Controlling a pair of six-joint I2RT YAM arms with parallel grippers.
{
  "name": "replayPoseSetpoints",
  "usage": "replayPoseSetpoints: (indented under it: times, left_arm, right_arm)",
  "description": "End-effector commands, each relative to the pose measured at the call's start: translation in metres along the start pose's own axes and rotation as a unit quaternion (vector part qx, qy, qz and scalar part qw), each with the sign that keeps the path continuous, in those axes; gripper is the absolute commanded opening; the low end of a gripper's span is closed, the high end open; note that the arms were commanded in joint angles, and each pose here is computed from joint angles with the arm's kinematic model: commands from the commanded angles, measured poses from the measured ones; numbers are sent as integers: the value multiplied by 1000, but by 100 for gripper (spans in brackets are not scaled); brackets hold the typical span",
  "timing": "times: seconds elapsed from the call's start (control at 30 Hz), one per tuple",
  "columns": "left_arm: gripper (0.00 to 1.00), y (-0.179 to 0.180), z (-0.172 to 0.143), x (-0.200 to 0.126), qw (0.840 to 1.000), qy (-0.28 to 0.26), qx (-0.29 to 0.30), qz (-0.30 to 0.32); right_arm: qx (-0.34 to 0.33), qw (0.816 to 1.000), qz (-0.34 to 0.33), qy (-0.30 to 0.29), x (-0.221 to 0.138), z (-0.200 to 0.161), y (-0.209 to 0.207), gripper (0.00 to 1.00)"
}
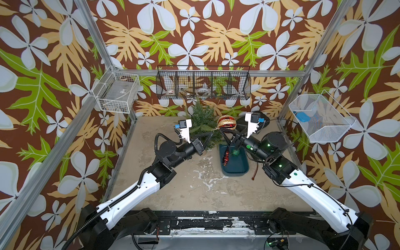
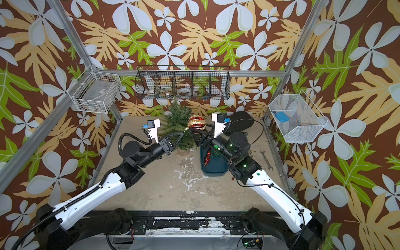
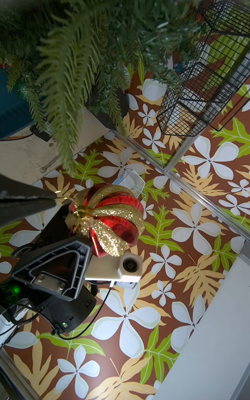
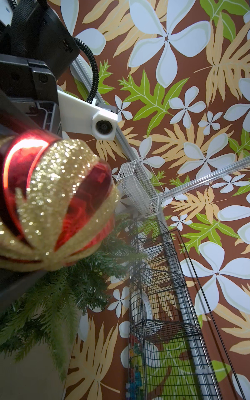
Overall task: Decorate the small christmas tree with ornaments
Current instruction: Hang an ornament on the christmas tree.
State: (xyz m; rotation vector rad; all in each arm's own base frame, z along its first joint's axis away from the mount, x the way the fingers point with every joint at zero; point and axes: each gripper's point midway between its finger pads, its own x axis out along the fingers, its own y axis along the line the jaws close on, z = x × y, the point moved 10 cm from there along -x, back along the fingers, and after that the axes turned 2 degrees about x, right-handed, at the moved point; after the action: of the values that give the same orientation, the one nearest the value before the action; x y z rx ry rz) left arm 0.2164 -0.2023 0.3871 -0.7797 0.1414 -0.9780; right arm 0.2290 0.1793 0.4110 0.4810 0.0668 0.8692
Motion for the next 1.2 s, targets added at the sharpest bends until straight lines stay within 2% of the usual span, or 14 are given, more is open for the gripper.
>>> replayPoseSetpoints:
  times: [0.0, 0.4, 0.8, 1.17]
  left_arm:
    - [0, -6, 5, 0, 1000, -8, 7, -15]
    - [0, -2, 1, -1, 1000, 5, 7, -5]
    - [0, 0, -4, 9, 999, 33, 1, -21]
    - [0, 2, 0, 9, 1000, 23, 13, 1]
  right_arm:
    - [-6, 1000, 6, -7, 0, 2, 2, 69]
    - [-11, 1000, -20, -3, -8, 3, -3, 69]
    - [-12, 999, -47, 20, -7, -1, -8, 69]
    - [-18, 998, -62, 7, -5, 4, -11, 69]
